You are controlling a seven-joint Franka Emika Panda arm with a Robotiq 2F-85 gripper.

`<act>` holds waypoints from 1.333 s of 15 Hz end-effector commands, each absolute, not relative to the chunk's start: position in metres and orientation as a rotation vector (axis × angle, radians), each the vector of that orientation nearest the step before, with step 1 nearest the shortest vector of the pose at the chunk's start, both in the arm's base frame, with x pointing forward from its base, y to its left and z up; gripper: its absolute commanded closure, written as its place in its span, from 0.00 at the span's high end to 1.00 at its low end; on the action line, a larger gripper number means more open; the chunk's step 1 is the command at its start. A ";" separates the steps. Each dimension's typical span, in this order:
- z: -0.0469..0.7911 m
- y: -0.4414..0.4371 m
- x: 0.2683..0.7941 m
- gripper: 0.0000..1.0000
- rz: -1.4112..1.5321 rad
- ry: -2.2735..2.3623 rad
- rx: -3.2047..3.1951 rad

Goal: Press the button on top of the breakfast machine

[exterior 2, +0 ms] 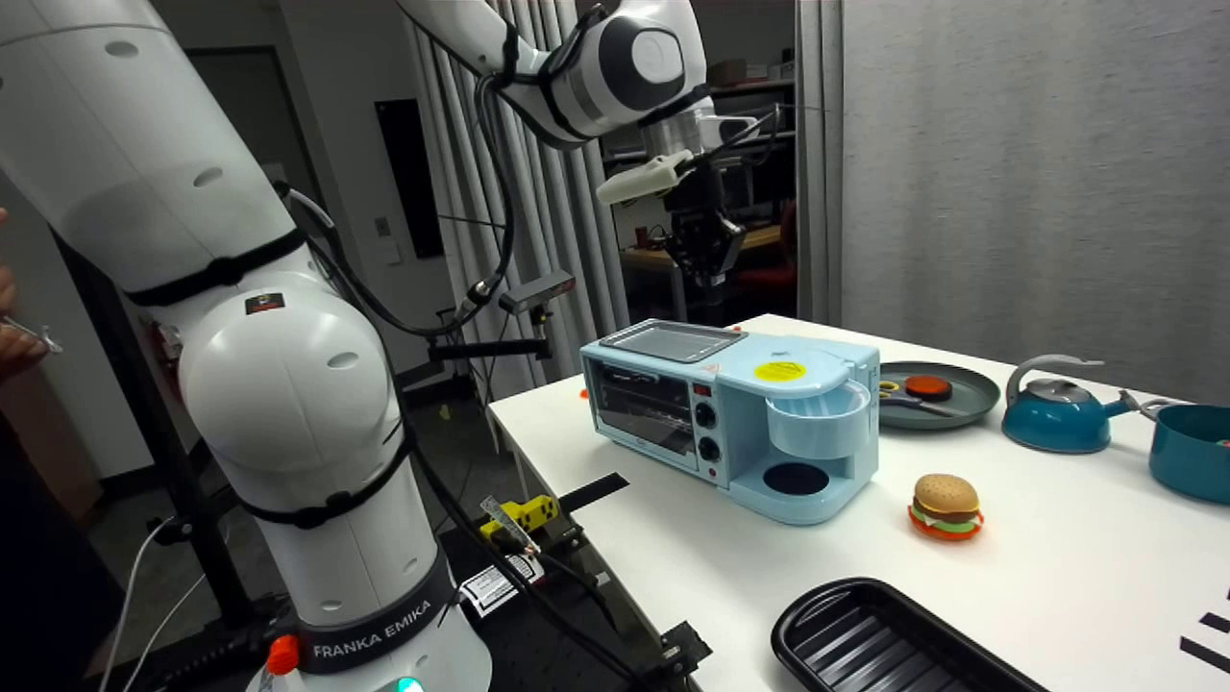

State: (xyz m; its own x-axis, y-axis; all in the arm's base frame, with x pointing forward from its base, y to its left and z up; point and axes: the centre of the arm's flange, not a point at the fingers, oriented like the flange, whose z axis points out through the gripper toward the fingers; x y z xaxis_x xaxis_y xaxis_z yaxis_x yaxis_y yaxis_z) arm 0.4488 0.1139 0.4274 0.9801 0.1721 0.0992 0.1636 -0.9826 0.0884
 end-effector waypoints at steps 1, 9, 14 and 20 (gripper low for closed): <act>0.444 0.109 0.430 0.34 0.232 0.292 3.017; 0.459 0.111 0.422 0.94 0.290 0.308 3.012; 0.469 0.110 0.414 1.00 0.314 0.313 3.003; 0.468 0.111 0.422 1.00 0.310 0.278 3.023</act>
